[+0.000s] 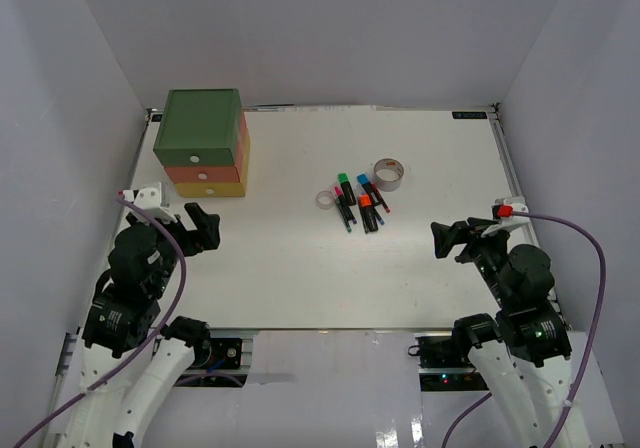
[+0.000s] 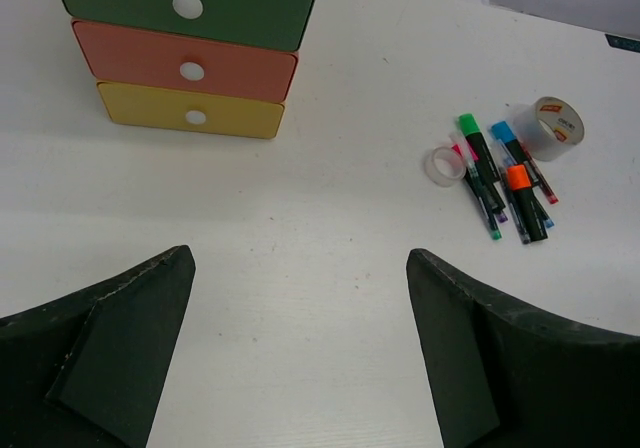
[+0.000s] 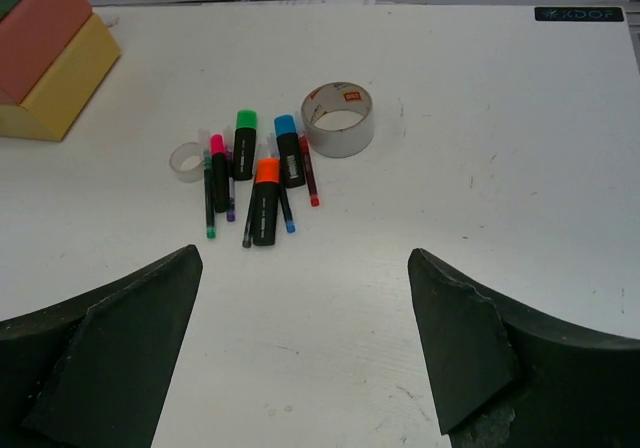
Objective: Sort the stationery into containers
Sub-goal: Open the drawer in the storage box.
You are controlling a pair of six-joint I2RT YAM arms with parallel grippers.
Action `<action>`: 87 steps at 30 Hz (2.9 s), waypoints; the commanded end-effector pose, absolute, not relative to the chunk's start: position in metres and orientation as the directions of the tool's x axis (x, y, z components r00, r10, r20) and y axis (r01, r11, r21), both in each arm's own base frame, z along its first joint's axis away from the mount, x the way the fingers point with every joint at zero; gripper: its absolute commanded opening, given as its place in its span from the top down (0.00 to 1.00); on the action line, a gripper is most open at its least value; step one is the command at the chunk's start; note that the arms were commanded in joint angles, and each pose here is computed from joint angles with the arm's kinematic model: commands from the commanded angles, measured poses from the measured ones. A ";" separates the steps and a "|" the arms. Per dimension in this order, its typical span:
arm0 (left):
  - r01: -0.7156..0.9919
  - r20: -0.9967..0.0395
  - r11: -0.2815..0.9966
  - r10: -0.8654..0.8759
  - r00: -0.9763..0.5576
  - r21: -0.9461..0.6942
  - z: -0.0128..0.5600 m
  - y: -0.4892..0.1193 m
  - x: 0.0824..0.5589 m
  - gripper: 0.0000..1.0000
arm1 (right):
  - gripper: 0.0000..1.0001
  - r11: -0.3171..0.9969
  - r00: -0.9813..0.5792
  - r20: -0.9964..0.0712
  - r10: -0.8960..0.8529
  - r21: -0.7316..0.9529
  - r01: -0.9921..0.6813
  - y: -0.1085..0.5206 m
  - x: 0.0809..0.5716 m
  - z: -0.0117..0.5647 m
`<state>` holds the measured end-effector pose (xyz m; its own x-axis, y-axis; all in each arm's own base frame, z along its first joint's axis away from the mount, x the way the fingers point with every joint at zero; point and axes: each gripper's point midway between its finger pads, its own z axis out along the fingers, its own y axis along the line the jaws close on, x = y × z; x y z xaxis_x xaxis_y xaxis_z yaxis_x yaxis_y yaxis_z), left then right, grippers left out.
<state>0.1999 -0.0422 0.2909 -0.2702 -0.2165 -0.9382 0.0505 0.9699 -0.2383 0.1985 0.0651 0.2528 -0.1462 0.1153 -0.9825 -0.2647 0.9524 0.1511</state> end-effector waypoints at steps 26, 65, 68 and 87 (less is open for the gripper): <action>-0.176 -0.963 0.978 -0.146 -0.226 -0.107 0.280 0.001 0.352 0.17 | 0.10 0.783 -0.195 -0.977 0.086 0.187 -0.594 0.137 0.215 0.247; 0.021 -0.954 0.999 0.032 -0.299 0.027 0.236 0.013 0.421 0.41 | 0.10 0.689 -0.211 -0.977 0.024 0.169 -0.704 0.156 0.200 0.235; 0.016 -0.955 0.999 0.033 -0.296 0.029 0.238 0.014 0.423 0.43 | 0.10 0.690 -0.206 -0.978 0.025 0.166 -0.704 0.156 0.200 0.235; 0.007 -0.948 0.999 0.045 -0.316 0.046 0.231 0.017 0.428 0.54 | 0.10 0.675 -0.203 -0.979 0.022 0.164 -0.719 0.159 0.197 0.233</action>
<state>0.4208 0.0137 0.2155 -0.3510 0.0348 -0.9357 0.0117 0.9994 0.0328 0.1978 0.1556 0.2231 -0.2533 0.0133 -0.9673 -0.6964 0.6916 0.1918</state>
